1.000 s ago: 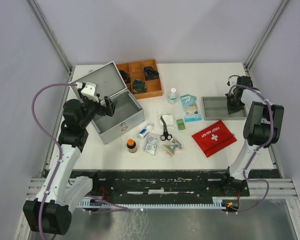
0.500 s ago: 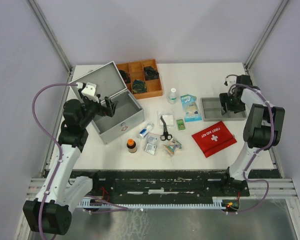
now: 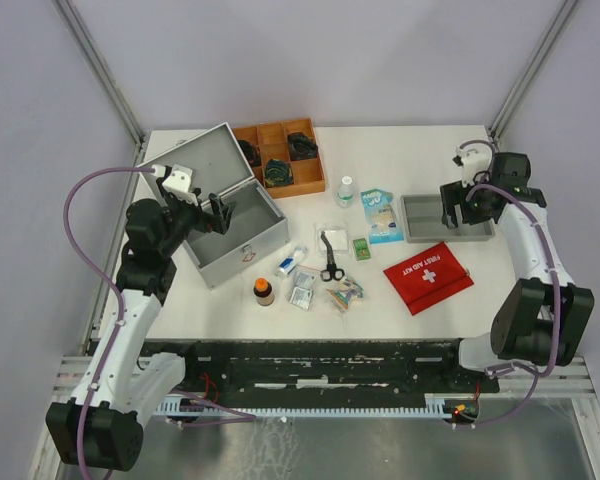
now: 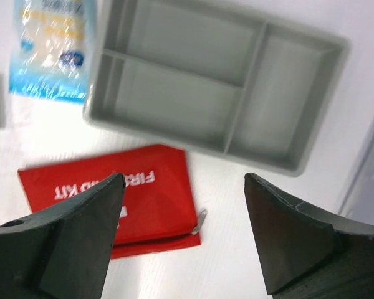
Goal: Organize the medicine kit
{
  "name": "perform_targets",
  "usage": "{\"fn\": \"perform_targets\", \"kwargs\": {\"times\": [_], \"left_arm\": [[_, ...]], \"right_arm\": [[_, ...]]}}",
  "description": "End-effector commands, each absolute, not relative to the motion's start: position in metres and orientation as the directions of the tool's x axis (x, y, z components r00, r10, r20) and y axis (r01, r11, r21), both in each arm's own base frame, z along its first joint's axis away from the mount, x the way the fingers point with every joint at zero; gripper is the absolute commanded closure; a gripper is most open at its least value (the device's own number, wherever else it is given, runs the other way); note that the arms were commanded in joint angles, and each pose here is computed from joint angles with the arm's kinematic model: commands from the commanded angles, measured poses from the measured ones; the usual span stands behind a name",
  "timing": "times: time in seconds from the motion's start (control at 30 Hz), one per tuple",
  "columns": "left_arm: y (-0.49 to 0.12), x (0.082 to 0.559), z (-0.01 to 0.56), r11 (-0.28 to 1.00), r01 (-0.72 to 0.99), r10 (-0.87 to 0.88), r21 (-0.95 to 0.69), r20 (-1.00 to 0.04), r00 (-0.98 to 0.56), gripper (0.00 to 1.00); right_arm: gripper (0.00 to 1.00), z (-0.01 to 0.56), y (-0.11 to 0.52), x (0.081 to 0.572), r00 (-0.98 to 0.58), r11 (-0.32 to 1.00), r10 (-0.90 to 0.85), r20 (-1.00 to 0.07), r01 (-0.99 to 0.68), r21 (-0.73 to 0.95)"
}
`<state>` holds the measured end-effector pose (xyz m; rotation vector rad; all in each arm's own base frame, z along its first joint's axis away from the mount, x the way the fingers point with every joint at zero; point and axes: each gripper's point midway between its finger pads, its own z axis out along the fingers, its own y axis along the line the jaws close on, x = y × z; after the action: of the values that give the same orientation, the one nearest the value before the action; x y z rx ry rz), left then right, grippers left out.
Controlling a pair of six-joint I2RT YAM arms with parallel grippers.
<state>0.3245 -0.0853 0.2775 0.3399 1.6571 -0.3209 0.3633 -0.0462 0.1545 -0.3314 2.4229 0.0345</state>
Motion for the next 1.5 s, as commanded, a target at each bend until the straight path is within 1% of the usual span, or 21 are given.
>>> {"fn": "perform_targets", "kwargs": {"times": [0.0,0.1,0.27,0.37,0.57,0.63,0.77,0.9,1.0,1.13,1.27,1.37,1.4,1.43,1.47], "left_arm": [[-0.087,0.323,0.301,0.905,0.423,0.063,0.049,-0.998,-0.018,0.01],[-0.087,0.323,0.302,0.905,0.423,0.064,0.051,-0.998,-0.015,0.01],[-0.085,0.323,0.303,0.908,0.415,0.067,0.056,-0.998,-0.011,0.01],[-0.085,0.322,0.303,0.908,0.414,0.066,0.056,-0.998,-0.009,0.01],[-0.085,0.321,0.304,0.908,0.415,0.062,0.053,-0.998,-0.009,0.01],[-0.085,0.321,0.304,0.908,0.416,0.062,0.052,-0.998,-0.011,0.01],[-0.086,0.322,0.302,0.905,0.422,0.061,0.048,-0.998,-0.016,0.01],[-0.087,0.322,0.301,0.904,0.425,0.061,0.047,-0.998,-0.019,0.01],[-0.087,0.322,0.3,0.903,0.428,0.062,0.047,-0.998,-0.021,0.01],[-0.087,0.322,0.299,0.902,0.429,0.061,0.046,-0.998,-0.022,0.01],[-0.088,0.322,0.299,0.902,0.43,0.061,0.046,-0.998,-0.023,0.01],[-0.088,0.322,0.298,0.902,0.43,0.062,0.046,-0.998,-0.022,0.01],[-0.088,0.322,0.299,0.901,0.431,0.062,0.047,-0.998,-0.021,0.01],[-0.088,0.322,0.299,0.901,0.431,0.061,0.046,-0.998,-0.02,0.01],[-0.088,0.322,0.3,0.901,0.431,0.061,0.047,-0.998,-0.019,0.01]], "right_arm": [[0.15,0.135,-0.017,0.326,-0.726,0.917,-0.304,-0.616,-0.398,0.016],[0.17,0.123,-0.009,0.311,-0.718,0.892,-0.337,-0.609,-0.45,0.036],[0.19,0.1,-0.005,0.295,-0.734,0.868,-0.377,-0.565,-0.493,0.06],[0.2,0.083,-0.01,0.292,-0.764,0.872,-0.388,-0.515,-0.485,0.064],[0.23,0.051,-0.037,0.28,-0.832,0.887,-0.425,-0.357,-0.461,0.017],[0.23,0.044,-0.045,0.277,-0.848,0.891,-0.423,-0.319,-0.453,0.02],[0.24,0.035,-0.054,0.269,-0.873,0.898,-0.399,-0.279,-0.434,0.072],[0.26,0.03,-0.055,0.268,-0.883,0.896,-0.388,-0.263,-0.429,0.118],[0.33,0.026,-0.052,0.271,-0.895,0.895,-0.369,-0.25,-0.415,0.163],[0.49,0.026,-0.046,0.277,-0.896,0.89,-0.351,-0.273,-0.409,0.2],[0.69,0.033,-0.041,0.283,-0.885,0.884,-0.345,-0.313,-0.418,0.208],[0.89,0.04,-0.038,0.288,-0.872,0.877,-0.347,-0.345,-0.433,0.211],[0.94,0.044,-0.036,0.29,-0.867,0.872,-0.346,-0.36,-0.438,0.219],[0.99,0.048,-0.034,0.291,-0.861,0.867,-0.344,-0.375,-0.444,0.224],[0.99,0.052,-0.03,0.292,-0.854,0.861,-0.345,-0.389,-0.453,0.231]]}}
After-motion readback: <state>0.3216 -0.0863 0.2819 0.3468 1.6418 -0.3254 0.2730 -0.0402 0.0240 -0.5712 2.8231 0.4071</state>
